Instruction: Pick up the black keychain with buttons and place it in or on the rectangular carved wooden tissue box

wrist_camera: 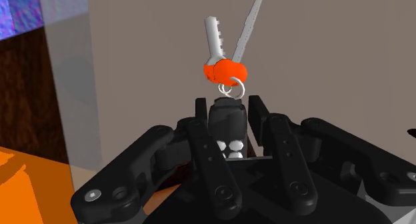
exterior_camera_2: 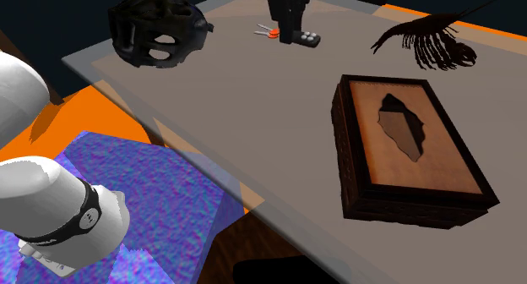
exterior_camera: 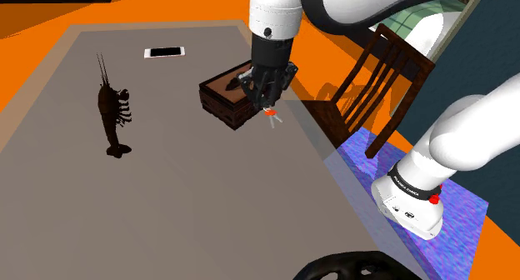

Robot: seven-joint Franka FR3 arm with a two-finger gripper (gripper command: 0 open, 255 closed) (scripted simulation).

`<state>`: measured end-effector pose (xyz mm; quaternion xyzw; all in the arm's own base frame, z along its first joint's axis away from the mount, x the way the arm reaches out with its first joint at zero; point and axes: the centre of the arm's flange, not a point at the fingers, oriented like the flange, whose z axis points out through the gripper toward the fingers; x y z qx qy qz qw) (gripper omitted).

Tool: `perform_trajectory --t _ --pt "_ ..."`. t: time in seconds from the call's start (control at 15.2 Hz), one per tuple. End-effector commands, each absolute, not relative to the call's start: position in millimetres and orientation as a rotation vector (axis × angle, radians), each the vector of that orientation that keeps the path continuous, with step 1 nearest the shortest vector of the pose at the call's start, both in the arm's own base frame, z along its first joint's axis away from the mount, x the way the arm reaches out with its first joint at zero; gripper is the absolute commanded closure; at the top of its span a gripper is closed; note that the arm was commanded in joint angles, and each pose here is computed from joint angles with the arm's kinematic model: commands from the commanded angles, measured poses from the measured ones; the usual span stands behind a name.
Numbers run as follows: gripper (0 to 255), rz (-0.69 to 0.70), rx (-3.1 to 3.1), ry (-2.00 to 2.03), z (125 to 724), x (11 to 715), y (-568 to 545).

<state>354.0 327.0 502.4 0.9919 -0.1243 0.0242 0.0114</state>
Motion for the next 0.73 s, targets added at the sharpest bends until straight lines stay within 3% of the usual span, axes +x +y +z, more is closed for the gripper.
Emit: perform_trajectory --t 0.0,0.66 --pt "255 0.075 3.093 -0.388 511 353 327" --pt "255 0.075 3.093 -0.388 519 470 265"
